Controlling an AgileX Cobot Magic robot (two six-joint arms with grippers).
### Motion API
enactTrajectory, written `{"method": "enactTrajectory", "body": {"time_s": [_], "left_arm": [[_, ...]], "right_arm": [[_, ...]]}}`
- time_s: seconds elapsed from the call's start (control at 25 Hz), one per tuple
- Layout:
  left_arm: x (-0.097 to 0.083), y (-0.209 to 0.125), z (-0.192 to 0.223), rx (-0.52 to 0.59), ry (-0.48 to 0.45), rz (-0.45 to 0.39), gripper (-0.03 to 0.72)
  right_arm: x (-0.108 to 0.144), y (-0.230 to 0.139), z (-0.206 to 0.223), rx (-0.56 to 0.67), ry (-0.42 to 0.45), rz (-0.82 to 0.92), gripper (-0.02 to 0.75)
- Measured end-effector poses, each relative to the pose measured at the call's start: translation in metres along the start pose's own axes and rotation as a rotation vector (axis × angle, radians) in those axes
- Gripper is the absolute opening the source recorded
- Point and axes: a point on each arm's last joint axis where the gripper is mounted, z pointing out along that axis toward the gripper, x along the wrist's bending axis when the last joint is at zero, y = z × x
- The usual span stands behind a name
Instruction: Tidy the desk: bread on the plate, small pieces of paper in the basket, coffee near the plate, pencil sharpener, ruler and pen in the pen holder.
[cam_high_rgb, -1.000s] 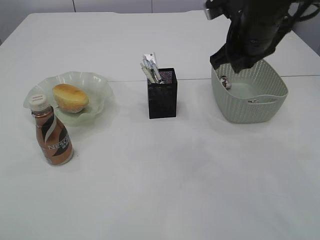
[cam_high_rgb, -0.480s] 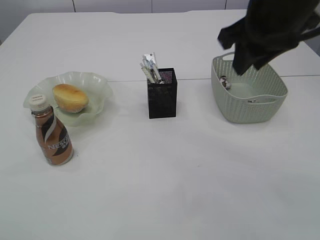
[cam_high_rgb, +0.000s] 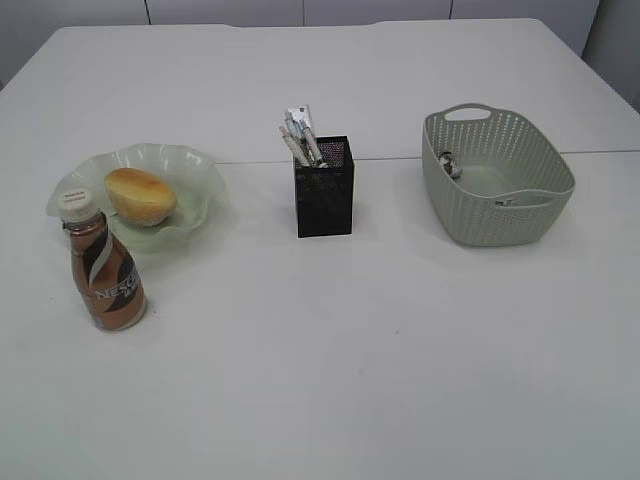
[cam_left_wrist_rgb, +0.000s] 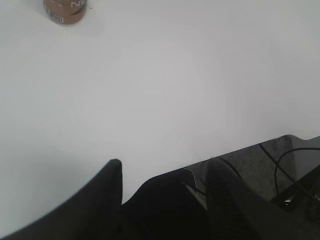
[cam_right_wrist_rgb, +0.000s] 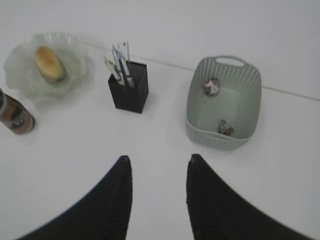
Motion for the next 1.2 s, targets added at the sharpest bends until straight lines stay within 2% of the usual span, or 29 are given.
{"method": "enactTrajectory", "body": {"time_s": [0.16, 0.36, 0.56, 0.72, 0.84, 1.04, 1.2], "left_arm": [[-0.005, -0.002, -0.014, -0.056, -0.011, 0.042, 0.409], [-0.025, 0.010, -0.059, -0.220, -0.034, 0.148, 0.412], [-0.043, 0.013, -0.104, -0.384, -0.039, 0.328, 0.412], [-0.049, -0.007, -0.128, -0.482, -0.040, 0.402, 0.407], [-0.048, -0.032, -0.145, -0.567, -0.018, 0.439, 0.399], [-0.039, -0.087, -0.175, -0.755, 0.083, 0.494, 0.396], [-0.034, -0.131, -0.189, -0.886, 0.083, 0.515, 0.396]], "right_arm": [[-0.011, -0.027, -0.076, -0.195, -0.037, 0.041, 0.302], [-0.033, -0.081, -0.147, -0.396, -0.193, 0.074, 0.303], [-0.038, -0.136, -0.188, -0.534, -0.189, 0.112, 0.366], [-0.038, -0.161, -0.191, -0.557, -0.163, 0.128, 0.427], [-0.034, -0.170, -0.182, -0.530, -0.125, 0.128, 0.435], [-0.028, -0.175, -0.167, -0.479, -0.068, 0.121, 0.437], [-0.028, -0.182, -0.158, -0.449, -0.083, 0.085, 0.437]]}}
